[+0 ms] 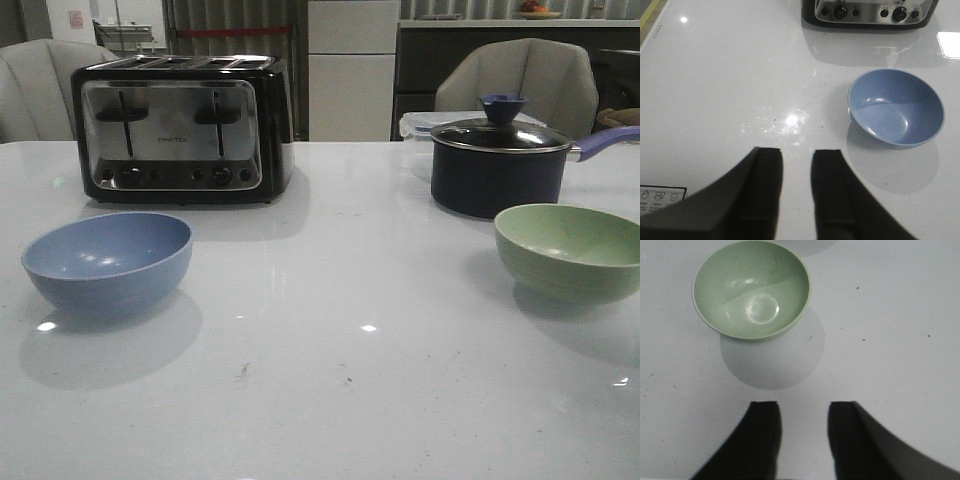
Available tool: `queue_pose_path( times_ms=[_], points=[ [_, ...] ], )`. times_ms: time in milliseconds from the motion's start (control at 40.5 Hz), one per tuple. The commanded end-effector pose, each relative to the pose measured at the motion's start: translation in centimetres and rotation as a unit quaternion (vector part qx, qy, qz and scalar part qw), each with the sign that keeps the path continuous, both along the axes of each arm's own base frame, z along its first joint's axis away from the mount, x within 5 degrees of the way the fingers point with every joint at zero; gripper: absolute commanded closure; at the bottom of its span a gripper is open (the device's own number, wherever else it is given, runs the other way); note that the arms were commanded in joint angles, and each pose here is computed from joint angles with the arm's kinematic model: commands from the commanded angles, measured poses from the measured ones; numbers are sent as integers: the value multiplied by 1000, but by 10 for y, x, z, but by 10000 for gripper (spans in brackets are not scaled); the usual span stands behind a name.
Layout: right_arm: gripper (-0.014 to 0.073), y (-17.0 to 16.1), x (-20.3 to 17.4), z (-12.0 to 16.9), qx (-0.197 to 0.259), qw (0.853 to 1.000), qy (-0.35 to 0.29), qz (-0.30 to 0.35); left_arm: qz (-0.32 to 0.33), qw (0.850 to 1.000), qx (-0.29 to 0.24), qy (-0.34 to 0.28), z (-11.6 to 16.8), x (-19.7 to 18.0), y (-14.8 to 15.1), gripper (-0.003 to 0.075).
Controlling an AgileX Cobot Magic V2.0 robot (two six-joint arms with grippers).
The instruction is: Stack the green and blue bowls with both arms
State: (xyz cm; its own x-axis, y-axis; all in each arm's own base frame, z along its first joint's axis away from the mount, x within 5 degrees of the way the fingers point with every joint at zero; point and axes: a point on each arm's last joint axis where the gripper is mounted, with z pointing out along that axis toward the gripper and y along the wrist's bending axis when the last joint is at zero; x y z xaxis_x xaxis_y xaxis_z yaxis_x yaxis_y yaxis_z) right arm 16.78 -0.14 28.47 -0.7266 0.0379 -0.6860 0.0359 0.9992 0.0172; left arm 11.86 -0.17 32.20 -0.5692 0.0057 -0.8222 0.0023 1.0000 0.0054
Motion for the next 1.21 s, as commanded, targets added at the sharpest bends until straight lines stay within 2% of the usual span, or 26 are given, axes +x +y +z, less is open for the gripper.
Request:
queue_pose_path(
  times_ms=[0,99,370,543,938,1036,1184],
  points=[
    [-8,-1,14,9,-6,999,-36,0,-2,999,1,-51,16,5,0,253],
    [-31,-1,25,1,-5,1000,-21,0,-2,999,1,-50,16,6,0,187],
    [-30,-1,86,-11,18,999,41,-10,-2,999,1,-50,16,6,0,192],
    [-30,-14,123,-20,36,996,77,-36,-2,999,1,-50,16,6,0,192],
    [-26,-17,190,-54,55,988,141,-17,-2,999,1,-50,16,6,0,192],
    [22,-17,200,-60,52,987,149,-13,-2,999,1,-50,16,6,0,192],
    [183,-18,210,-67,52,986,157,-12,-2,999,1,-50,16,6,0,192]
  ],
)
